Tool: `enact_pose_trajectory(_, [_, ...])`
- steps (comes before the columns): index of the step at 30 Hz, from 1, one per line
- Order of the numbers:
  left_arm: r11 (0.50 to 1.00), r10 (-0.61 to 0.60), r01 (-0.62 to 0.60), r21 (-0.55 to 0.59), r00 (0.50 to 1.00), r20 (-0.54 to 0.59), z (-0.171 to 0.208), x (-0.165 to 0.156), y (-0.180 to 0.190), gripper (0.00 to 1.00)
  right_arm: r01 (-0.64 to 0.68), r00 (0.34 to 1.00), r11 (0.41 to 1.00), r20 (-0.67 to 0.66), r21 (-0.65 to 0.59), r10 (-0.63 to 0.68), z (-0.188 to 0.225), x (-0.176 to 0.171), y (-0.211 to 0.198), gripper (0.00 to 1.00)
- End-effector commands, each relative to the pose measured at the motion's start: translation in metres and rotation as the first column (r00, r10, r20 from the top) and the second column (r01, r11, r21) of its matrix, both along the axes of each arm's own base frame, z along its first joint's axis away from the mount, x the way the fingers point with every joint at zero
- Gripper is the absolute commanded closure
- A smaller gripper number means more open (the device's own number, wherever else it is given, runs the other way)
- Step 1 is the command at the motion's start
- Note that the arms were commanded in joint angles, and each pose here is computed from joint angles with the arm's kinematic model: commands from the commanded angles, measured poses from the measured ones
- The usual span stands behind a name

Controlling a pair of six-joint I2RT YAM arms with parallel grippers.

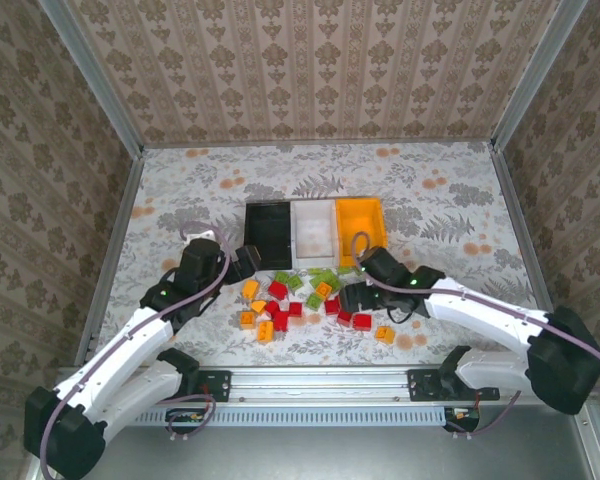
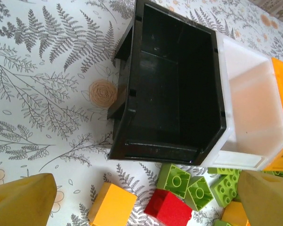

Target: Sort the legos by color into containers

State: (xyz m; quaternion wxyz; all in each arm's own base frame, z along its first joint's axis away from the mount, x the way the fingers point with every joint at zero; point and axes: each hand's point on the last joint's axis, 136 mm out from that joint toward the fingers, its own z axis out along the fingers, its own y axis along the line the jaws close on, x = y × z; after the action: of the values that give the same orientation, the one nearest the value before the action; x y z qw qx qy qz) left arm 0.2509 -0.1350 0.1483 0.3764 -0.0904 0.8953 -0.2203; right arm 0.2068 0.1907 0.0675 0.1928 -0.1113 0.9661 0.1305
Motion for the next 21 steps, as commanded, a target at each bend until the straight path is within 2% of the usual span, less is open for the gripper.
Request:
enact_pose_trajectory(1, [1.0, -0.031, 0.031, -0.003, 0.999, -0.021, -0.003, -0.008, -0.002, 0.0, -0.117, 0.993, 0.99, -0.029, -0.08, 0.115, -0.007, -0.013, 0.011, 0.14])
enact_pose_trajectory(12, [1.0, -0.022, 0.022, -0.005, 0.999, -0.044, -0.01, -0.011, -0.001, 0.0, -0.221, 0.974, 0.949, -0.004, -0.226, 0.226, -0.015, -0.015, 0.022, 0.2])
enact_pose_trajectory(21, [1.0, -0.016, 0.015, -0.006, 0.998, -0.061, -0.014, -0.012, 0.0, 0.0, -0.298, 0.954, 0.931, -0.053, -0.21, 0.294, -0.026, -0.027, 0.039, 0.22])
